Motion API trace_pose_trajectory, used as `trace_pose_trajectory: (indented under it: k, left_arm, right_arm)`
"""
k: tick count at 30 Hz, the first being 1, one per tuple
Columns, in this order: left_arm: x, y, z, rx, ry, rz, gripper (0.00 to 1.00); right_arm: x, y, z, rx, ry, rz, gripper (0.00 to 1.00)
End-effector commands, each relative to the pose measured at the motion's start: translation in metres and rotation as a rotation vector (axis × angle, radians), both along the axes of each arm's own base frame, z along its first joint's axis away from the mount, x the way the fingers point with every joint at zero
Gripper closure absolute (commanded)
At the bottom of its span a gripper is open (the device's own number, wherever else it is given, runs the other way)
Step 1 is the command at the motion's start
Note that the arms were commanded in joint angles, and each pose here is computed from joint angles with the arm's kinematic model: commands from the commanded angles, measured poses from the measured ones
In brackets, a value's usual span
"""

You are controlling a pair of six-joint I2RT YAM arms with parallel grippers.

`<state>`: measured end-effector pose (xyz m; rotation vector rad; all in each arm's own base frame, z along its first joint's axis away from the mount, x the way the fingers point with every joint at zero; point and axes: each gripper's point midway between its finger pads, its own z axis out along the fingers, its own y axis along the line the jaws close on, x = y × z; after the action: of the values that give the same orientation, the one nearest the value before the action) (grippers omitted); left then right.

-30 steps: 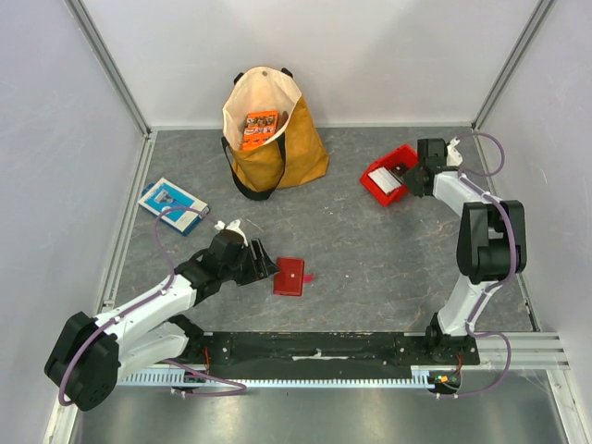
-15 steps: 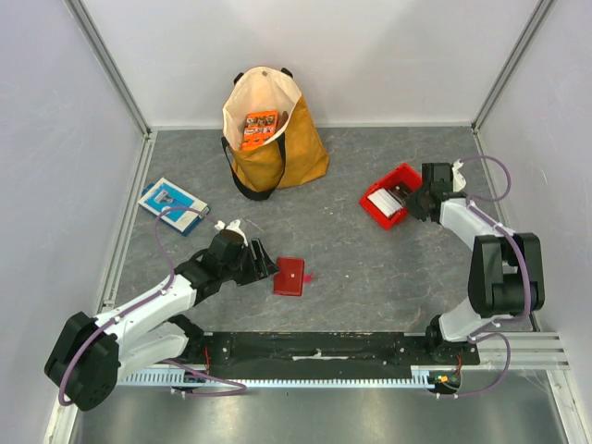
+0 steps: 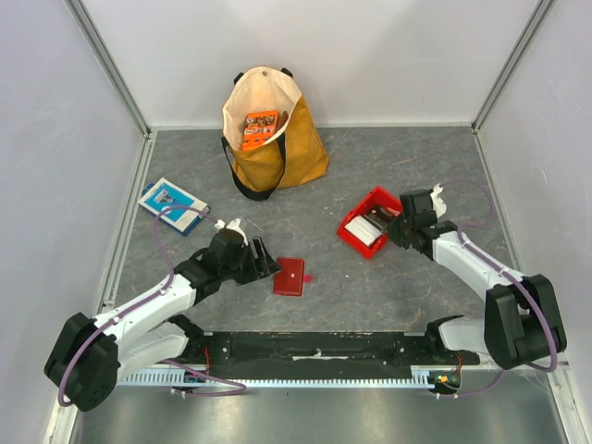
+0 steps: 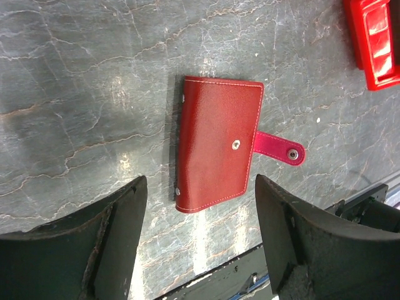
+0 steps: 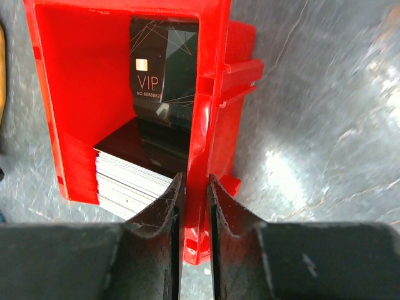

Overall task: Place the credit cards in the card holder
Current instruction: Move the storage box to the center of the board.

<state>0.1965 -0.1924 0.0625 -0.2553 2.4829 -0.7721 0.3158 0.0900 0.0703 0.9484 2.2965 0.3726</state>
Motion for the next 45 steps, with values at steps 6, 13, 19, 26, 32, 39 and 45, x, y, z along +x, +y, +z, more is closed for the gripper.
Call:
trace_pose_trajectory:
  k: [6, 13, 19, 26, 32, 39, 45]
  left_arm:
    - [-0.007, 0.0, 0.006, -0.006, -0.02, -0.051, 0.22]
    - [-0.011, -0.002, 0.009, -0.015, -0.028, -0.081, 0.21]
    - [-0.009, -0.01, 0.022, -0.044, -0.061, -0.123, 0.2]
    - [0.003, -0.03, 0.046, -0.114, -0.121, -0.135, 0.17]
    - [0.006, -0.073, 0.057, -0.107, -0.124, -0.193, 0.18]
    - [0.016, -0.127, 0.059, -0.196, -0.108, -0.246, 0.27]
    - [0.032, -0.169, 0.043, -0.246, -0.051, -0.255, 0.33]
  right_arm:
    - [-0.022, 0.029, 0.01, 0.069, -0.072, -0.077, 0.76]
    - [-0.032, 0.043, 0.013, 0.08, -0.088, -0.103, 0.72]
    - [-0.038, 0.042, 0.022, -0.029, -0.085, 0.041, 0.46]
    - [-0.037, 0.03, 0.088, -0.213, -0.245, 0.259, 0.23]
    - [-0.011, 0.052, 0.111, -0.327, -0.255, 0.565, 0.16]
    - [0.011, 0.082, 0.08, -0.243, -0.141, 0.907, 0.16]
    - [0.013, 0.082, 0.06, -0.193, -0.106, 0.981, 0.14]
